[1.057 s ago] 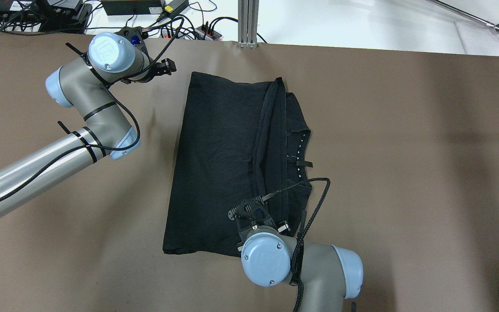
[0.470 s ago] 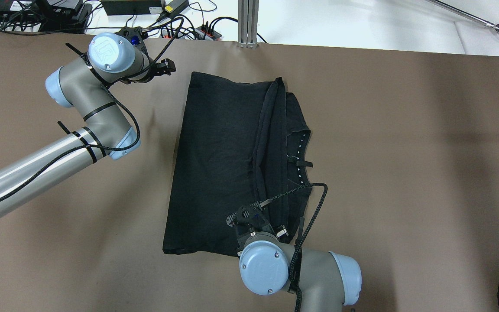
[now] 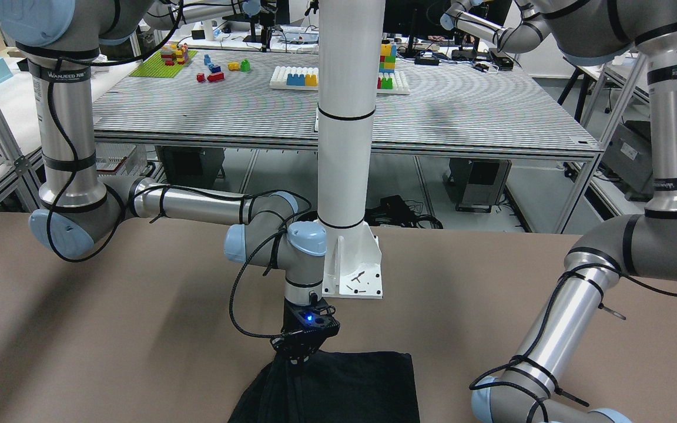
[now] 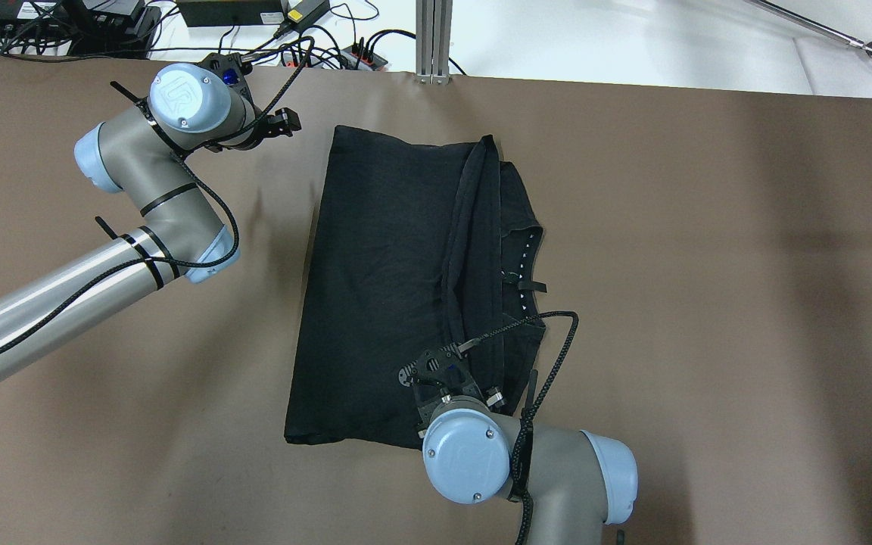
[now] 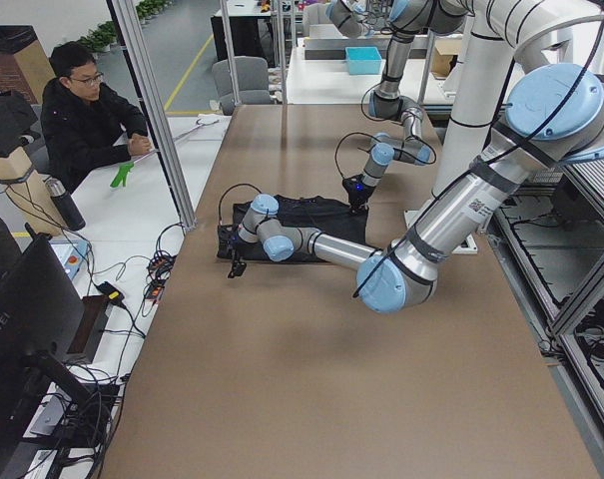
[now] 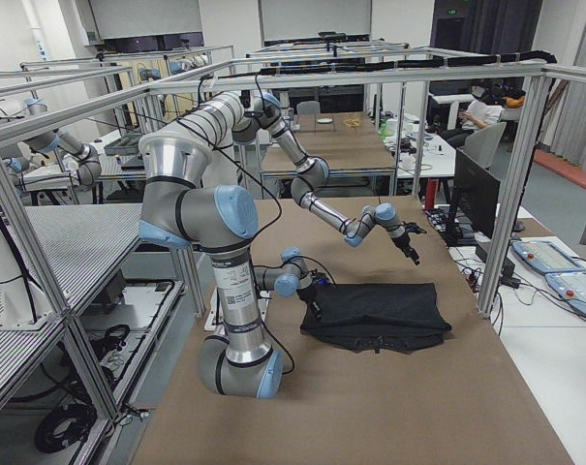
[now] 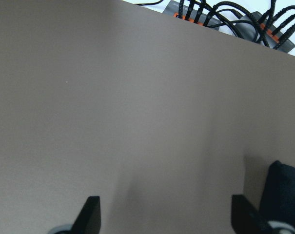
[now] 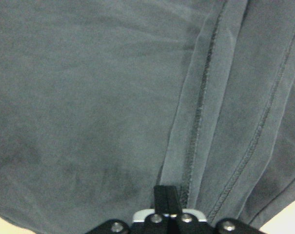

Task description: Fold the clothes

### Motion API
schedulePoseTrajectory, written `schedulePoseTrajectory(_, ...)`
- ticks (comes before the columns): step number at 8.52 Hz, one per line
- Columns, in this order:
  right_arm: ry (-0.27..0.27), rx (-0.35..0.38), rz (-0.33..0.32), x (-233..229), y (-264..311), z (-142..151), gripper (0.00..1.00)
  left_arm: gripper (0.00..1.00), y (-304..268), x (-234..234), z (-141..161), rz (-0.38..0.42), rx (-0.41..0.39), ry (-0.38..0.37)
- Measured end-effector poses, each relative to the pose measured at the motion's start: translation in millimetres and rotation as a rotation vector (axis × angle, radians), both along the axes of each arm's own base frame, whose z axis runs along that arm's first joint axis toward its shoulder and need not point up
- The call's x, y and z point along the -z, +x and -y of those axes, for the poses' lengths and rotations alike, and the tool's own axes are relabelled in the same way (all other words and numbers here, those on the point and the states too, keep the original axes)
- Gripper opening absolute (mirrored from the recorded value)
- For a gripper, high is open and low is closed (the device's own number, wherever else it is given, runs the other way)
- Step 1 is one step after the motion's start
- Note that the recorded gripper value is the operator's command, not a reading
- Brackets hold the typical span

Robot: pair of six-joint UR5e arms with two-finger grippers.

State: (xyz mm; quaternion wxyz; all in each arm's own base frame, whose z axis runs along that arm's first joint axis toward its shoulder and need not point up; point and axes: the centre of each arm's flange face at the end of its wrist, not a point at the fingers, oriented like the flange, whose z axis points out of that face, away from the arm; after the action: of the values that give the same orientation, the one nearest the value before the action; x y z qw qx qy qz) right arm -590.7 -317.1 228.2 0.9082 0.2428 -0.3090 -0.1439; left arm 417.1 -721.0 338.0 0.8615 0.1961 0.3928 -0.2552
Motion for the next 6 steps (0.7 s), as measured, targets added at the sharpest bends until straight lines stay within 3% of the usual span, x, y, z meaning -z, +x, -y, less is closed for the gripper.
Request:
schedulePoseTrajectory(1, -0.006, 0.005, -0.001, 0.6, 2.9, 2.3, 0.00, 0.94, -0.1, -0.5, -0.3, 0.000, 0.000, 0.000)
schedulePoseTrajectory(2, -0.012, 0.008, -0.005, 1.1, 4.9, 3.1, 0.26, 0.94, 0.4, -0.6, -0.7, 0.000, 0.000, 0.000)
schedulePoseTrajectory(3, -0.014, 0.006, -0.008, 0.9, 5.6, 2.7, 0.42, 0.94, 0.5, -0.8, -0.9, 0.000, 0.001, 0.000)
schedulePoseTrajectory(6, -0.008, -0.010, -0.013, -1.1, -1.2, -7.8, 0.42, 0.94, 1.7, -2.1, -1.4, 0.009, 0.011, 0.004)
